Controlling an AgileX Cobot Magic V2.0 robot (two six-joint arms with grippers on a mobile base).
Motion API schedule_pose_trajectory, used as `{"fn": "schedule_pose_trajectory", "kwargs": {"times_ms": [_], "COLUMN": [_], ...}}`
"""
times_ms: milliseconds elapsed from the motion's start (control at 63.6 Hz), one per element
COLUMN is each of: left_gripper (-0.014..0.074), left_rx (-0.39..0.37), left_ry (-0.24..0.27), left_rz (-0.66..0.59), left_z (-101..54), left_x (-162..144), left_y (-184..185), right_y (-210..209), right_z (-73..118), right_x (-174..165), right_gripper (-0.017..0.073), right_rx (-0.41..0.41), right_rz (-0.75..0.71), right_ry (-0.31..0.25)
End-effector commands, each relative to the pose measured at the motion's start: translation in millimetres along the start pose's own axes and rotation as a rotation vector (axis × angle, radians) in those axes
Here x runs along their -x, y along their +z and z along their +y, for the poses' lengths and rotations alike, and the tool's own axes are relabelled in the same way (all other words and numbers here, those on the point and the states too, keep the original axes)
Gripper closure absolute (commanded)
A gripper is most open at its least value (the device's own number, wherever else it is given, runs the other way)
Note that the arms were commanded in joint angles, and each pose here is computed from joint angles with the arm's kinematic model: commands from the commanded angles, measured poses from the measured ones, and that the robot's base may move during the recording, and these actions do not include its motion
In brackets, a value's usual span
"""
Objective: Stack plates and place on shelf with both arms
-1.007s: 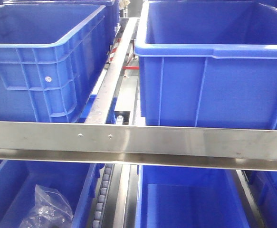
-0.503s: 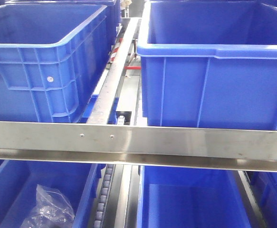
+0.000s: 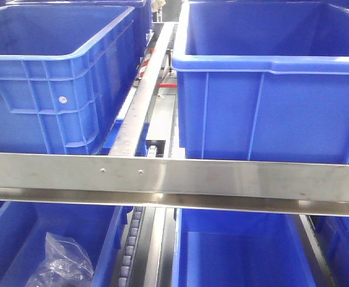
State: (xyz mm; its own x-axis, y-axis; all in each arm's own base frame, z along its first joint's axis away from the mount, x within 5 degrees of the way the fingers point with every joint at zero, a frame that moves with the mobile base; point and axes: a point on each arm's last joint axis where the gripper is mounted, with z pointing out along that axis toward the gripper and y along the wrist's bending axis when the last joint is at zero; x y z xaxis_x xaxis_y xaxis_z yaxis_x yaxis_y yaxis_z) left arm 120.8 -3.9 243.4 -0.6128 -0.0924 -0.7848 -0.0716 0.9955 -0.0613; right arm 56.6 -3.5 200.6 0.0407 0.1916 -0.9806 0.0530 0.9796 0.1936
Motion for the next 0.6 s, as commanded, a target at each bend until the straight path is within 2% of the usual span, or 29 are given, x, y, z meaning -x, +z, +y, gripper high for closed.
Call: {"fn": "schedule_pose_trajectory", "kwargs": {"times_ms": [0,582], "left_gripper": [0.0498,0.0498], "left_rx": [-0.021,-0.021], "left_ry": [-0.008,-0.008], "left_rz": [-0.084,-0.084], "left_z": [-2.4,-2.4], "left_x": [13.8,13.8], "left_y": [-3.4,-3.4], "right_y": [-1.7,-1.7], "right_z": [1.6,1.6], "right_x": [7.2,7.2], "right_gripper": [0.0511,0.0511], "right_rx": [0.018,0.018], "right_rz": [-0.091,-0.091], "right_ry": [-0.011,-0.011]}}
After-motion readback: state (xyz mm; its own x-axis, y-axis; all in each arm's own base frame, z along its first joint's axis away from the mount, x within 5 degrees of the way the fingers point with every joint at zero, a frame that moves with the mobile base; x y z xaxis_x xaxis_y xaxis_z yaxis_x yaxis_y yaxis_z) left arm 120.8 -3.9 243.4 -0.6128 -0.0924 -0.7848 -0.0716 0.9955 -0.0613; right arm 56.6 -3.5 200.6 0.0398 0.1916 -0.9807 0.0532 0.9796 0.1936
